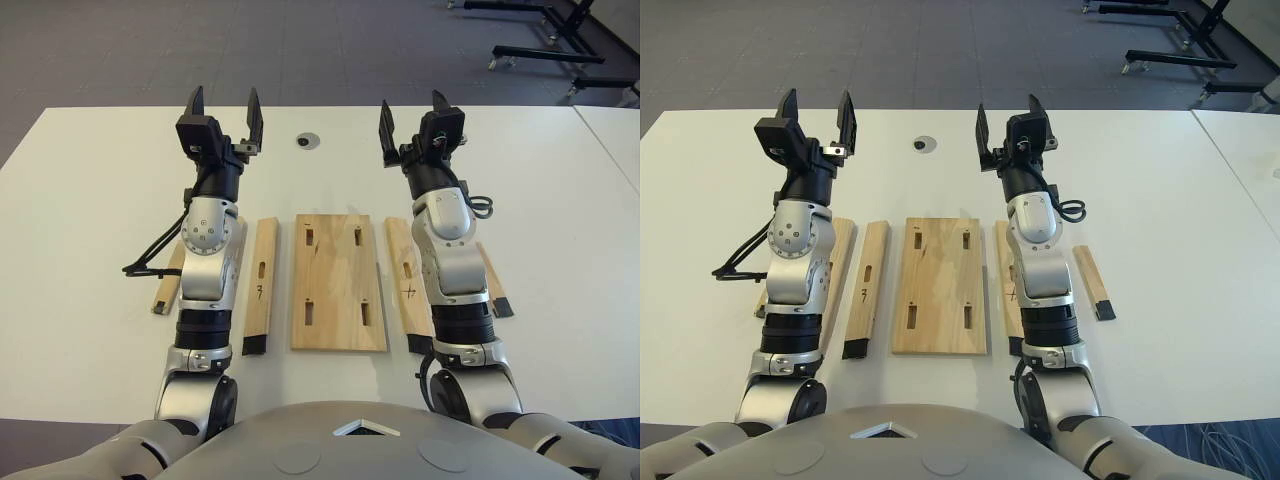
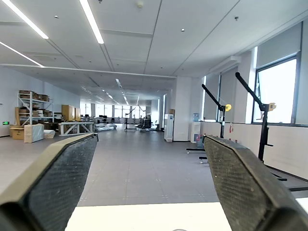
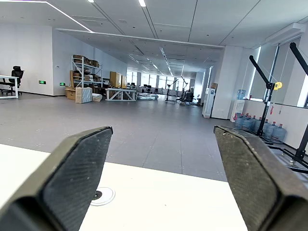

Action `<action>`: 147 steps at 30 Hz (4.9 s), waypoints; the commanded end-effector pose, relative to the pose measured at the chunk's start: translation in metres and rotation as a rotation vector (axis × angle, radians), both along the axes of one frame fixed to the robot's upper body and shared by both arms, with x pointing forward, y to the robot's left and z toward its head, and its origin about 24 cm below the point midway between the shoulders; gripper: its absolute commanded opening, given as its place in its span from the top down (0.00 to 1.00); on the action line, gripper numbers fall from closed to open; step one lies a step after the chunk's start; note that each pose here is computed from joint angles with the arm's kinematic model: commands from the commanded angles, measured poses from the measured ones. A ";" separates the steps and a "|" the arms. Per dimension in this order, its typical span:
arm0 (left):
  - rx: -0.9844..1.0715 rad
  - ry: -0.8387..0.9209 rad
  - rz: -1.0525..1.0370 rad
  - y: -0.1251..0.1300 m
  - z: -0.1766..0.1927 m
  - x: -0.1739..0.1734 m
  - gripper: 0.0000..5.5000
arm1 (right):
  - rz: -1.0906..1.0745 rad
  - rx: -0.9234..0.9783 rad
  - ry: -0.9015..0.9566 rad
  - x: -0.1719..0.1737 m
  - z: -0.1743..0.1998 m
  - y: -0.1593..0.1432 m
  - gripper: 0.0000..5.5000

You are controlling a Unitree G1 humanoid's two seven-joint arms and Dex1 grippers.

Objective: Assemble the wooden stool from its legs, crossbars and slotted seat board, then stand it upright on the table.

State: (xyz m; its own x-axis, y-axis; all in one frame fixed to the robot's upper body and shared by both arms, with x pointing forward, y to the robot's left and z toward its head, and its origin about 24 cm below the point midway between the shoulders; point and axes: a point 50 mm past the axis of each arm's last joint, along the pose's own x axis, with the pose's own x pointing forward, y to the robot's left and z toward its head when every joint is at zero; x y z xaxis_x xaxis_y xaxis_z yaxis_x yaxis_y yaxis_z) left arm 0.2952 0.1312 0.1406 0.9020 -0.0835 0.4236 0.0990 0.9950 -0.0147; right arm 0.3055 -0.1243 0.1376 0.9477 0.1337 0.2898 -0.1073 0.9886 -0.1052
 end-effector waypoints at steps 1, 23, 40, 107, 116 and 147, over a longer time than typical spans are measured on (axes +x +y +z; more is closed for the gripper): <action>-0.021 0.021 0.008 0.003 -0.001 0.001 0.27 | 0.019 -0.002 -0.003 0.001 0.001 0.002 0.29; 0.085 0.011 0.058 0.004 -0.003 0.002 0.27 | 0.099 0.004 -0.029 0.000 0.002 0.010 0.29; 0.082 0.010 0.057 0.004 -0.003 0.005 0.27 | 0.083 0.028 -0.037 0.007 0.006 0.009 0.29; 0.050 -0.018 0.181 0.020 0.003 -0.054 0.27 | -0.158 0.141 1.093 -0.166 -0.128 -0.155 0.76; 0.029 0.025 0.055 0.015 -0.001 -0.040 0.27 | -0.109 0.125 0.679 -0.107 -0.094 -0.135 0.76; -0.669 0.353 -1.001 -0.025 0.023 -0.025 0.27 | 0.713 -0.191 -0.061 -0.054 0.011 0.038 0.77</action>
State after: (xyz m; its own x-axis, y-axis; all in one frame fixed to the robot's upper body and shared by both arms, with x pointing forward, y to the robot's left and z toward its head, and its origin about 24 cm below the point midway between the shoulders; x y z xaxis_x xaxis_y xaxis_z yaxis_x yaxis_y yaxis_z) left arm 0.2679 0.1088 0.1576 0.6454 -0.6583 0.3874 0.6876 0.2799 -0.6700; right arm 0.2505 -0.0872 0.1515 0.5950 0.7601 0.2612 -0.6973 0.6498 -0.3026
